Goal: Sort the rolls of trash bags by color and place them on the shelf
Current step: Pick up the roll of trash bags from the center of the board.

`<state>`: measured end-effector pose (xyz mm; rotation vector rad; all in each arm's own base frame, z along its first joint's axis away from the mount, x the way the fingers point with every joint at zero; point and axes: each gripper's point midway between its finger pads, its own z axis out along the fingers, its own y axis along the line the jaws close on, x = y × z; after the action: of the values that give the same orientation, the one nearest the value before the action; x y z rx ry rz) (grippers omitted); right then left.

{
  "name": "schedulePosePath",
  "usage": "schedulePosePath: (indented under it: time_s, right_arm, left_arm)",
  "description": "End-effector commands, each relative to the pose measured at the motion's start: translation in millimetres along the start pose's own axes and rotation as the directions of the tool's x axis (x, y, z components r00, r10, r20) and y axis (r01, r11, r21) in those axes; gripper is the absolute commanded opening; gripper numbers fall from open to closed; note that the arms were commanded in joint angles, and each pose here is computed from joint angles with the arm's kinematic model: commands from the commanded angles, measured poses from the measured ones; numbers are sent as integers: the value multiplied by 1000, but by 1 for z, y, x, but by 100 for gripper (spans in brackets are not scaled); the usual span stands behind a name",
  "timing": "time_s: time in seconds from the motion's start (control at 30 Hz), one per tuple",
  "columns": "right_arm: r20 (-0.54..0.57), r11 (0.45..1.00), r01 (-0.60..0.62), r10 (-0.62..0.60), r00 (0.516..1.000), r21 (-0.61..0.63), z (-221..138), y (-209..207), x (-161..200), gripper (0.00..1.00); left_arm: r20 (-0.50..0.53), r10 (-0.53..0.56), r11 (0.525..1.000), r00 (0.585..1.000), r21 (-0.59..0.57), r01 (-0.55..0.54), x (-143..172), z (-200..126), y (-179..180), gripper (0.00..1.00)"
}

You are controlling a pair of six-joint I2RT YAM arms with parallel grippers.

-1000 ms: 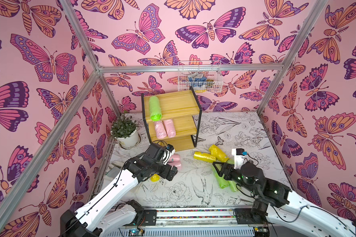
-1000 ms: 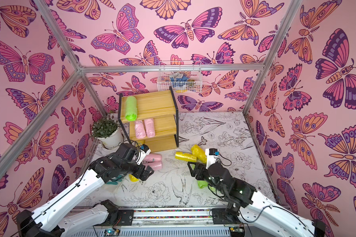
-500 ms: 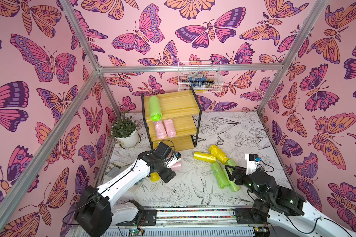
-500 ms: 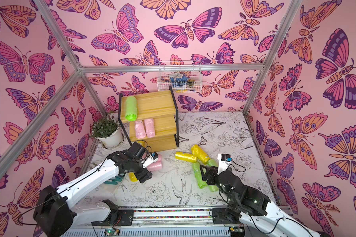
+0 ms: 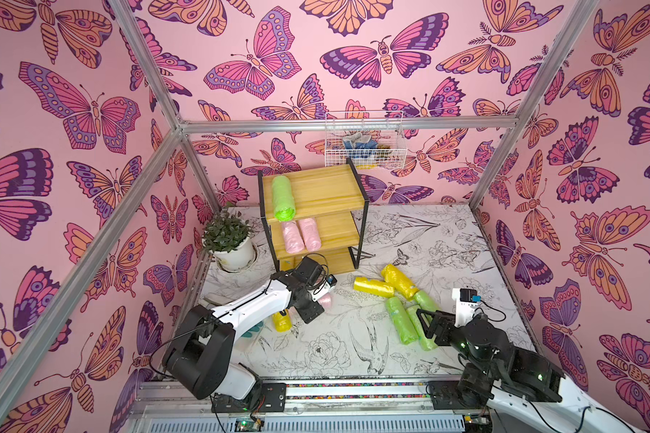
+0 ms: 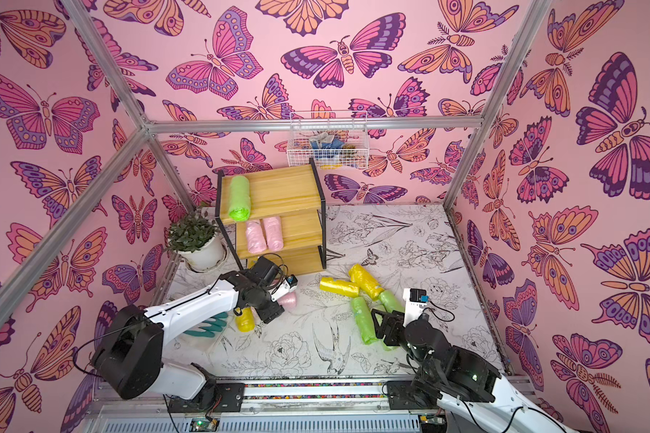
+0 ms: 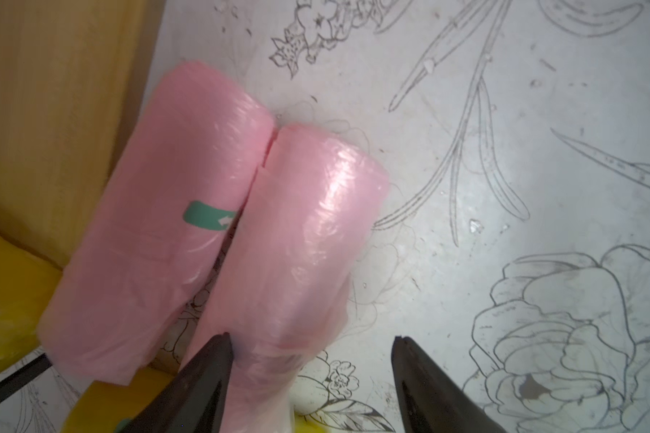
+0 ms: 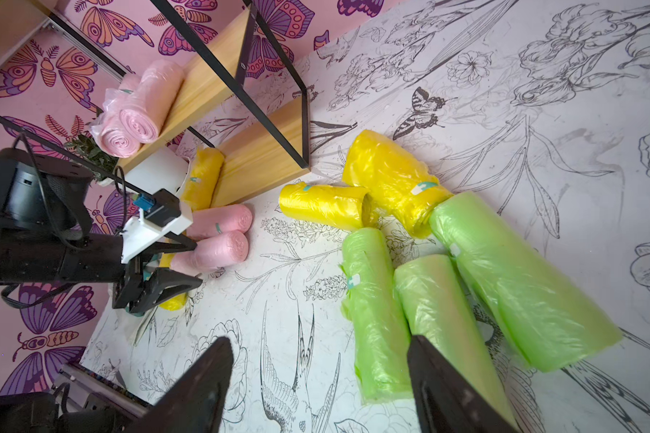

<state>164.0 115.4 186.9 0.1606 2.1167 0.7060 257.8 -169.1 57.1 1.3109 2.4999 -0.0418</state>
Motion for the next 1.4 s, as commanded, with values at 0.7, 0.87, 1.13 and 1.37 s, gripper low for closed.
schedulePosePath:
  time_s: [0.7, 0.87, 1.13, 1.37]
  right_arm:
    - [-51, 1000, -21, 22, 998, 22, 9, -1, 12, 77]
    - [-56, 999, -25, 26, 998, 26, 8, -3, 13, 77]
    - [-45, 998, -47, 48, 998, 34, 3, -8, 12, 77]
    - [-19, 997, -51, 52, 998, 59, -9, -13, 1, 76]
  left_arm:
    - [-114, -22, 997, 993, 74, 31, 34, 39, -27, 60]
    - [-137, -5, 994, 991, 107, 20, 36, 43, -38, 61]
    - [-101, -29, 996, 994, 85, 37, 25, 33, -40, 0]
    - [119, -192, 979, 974, 92, 182, -20, -23, -34, 0]
